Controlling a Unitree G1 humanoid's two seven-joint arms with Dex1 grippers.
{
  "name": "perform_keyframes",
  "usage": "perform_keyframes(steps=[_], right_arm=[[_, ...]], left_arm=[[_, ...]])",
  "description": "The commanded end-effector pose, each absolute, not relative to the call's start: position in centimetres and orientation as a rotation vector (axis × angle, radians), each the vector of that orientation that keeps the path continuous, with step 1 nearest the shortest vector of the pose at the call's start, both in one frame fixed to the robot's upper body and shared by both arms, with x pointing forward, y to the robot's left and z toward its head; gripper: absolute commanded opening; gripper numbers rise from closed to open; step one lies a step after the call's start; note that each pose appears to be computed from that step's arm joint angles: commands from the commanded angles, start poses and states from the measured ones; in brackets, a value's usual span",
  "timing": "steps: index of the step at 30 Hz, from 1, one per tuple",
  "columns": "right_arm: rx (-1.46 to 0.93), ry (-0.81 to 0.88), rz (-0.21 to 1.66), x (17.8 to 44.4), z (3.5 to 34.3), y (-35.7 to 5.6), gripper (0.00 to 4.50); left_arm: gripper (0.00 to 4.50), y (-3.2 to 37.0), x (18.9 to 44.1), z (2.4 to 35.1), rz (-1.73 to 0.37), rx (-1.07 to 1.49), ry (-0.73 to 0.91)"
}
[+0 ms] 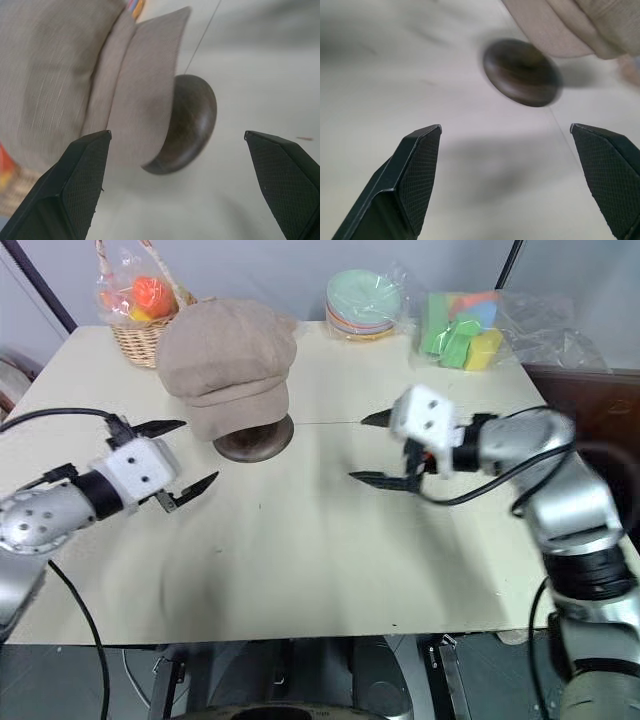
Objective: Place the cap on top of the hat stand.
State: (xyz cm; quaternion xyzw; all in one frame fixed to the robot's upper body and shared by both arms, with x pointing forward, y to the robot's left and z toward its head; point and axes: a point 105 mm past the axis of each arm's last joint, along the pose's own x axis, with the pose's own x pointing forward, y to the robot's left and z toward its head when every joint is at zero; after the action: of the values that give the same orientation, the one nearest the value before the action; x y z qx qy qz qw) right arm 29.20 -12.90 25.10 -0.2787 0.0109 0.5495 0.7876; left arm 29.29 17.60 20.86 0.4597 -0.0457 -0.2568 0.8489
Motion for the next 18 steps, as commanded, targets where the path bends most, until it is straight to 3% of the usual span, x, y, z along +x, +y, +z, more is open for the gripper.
perform_keyframes(steps=[1, 5, 14, 18], right_arm=[[-0.417, 0.034, 1.293, 26.7, 29.4, -13.2, 4.25], [-0.354, 0.009, 1.263, 26.6, 32.5, -14.0, 4.25], [-0.345, -0.027, 1.212, 26.5, 34.3, -14.4, 4.25], [-0.357, -0.035, 1.18, 26.8, 34.4, -14.6, 4.5]], left_arm=[[4.5, 16.8, 30.5, 22.1, -0.451, 1.088, -0.218], [4.5, 15.6, 32.9, 22.3, -0.357, 1.162, -0.284], [4.5, 12.7, 35.3, 20.7, -0.371, 1.196, -0.316], [3.2, 12.6, 35.3, 21.0, -0.384, 1.198, -0.348]])
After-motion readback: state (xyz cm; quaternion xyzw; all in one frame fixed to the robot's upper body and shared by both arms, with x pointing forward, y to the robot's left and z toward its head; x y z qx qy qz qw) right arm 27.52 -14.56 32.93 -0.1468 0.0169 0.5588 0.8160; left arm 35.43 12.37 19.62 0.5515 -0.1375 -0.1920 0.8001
